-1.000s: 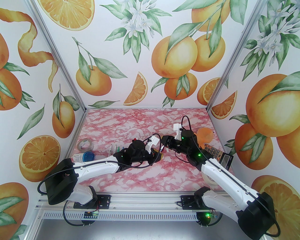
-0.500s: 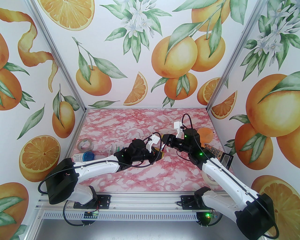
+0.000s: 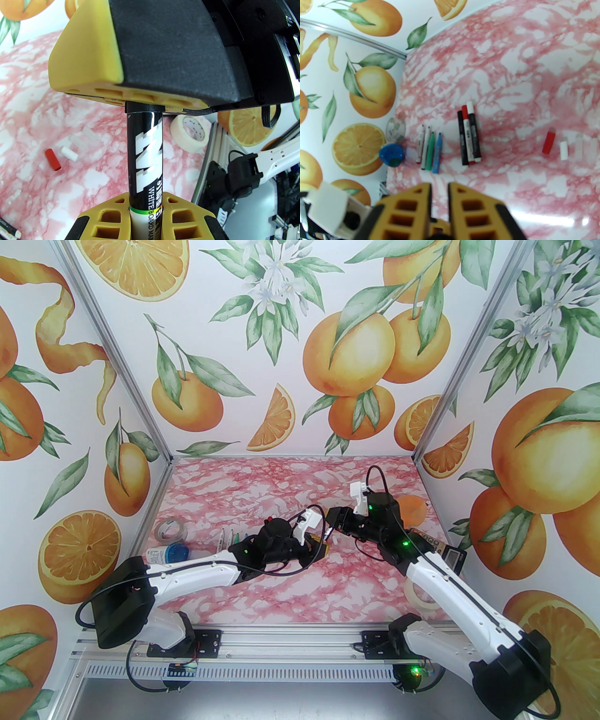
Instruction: Open the pen caps
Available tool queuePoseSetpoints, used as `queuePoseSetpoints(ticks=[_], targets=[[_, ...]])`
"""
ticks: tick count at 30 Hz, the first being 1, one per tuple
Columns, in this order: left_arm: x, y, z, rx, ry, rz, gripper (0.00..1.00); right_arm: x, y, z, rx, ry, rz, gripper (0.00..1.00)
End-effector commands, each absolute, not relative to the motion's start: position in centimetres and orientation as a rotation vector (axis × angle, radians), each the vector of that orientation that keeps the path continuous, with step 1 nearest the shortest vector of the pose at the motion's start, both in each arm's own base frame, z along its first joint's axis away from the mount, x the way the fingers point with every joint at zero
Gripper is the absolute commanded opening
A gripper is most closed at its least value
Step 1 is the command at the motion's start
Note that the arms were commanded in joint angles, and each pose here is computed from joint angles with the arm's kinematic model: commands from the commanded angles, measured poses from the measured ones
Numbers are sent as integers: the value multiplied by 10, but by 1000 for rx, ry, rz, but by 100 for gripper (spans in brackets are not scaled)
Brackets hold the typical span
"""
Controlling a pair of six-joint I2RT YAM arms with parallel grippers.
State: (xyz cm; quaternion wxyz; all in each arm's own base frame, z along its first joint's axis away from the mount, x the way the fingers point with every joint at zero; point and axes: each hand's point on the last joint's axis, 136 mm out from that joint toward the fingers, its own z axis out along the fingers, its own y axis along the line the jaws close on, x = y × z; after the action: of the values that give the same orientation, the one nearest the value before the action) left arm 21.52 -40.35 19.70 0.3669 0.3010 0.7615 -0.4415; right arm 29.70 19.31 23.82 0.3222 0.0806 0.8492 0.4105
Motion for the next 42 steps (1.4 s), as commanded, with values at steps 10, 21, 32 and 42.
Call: queuePoseSetpoints(ticks=[10, 21, 32, 42], targets=[[181, -399, 170, 870, 2061, -1262, 0, 346, 163, 301, 202, 1875, 1007, 5], [185, -395, 164, 827, 2067, -1219, 0, 355, 128, 294, 432, 1879, 880, 4], [184, -392, 143, 875, 2137, -1015, 0, 357, 115, 284, 486, 1947, 758, 3], [181, -388, 167, 806, 2055, -1130, 0, 352, 139, 276, 278, 2014, 831, 4]])
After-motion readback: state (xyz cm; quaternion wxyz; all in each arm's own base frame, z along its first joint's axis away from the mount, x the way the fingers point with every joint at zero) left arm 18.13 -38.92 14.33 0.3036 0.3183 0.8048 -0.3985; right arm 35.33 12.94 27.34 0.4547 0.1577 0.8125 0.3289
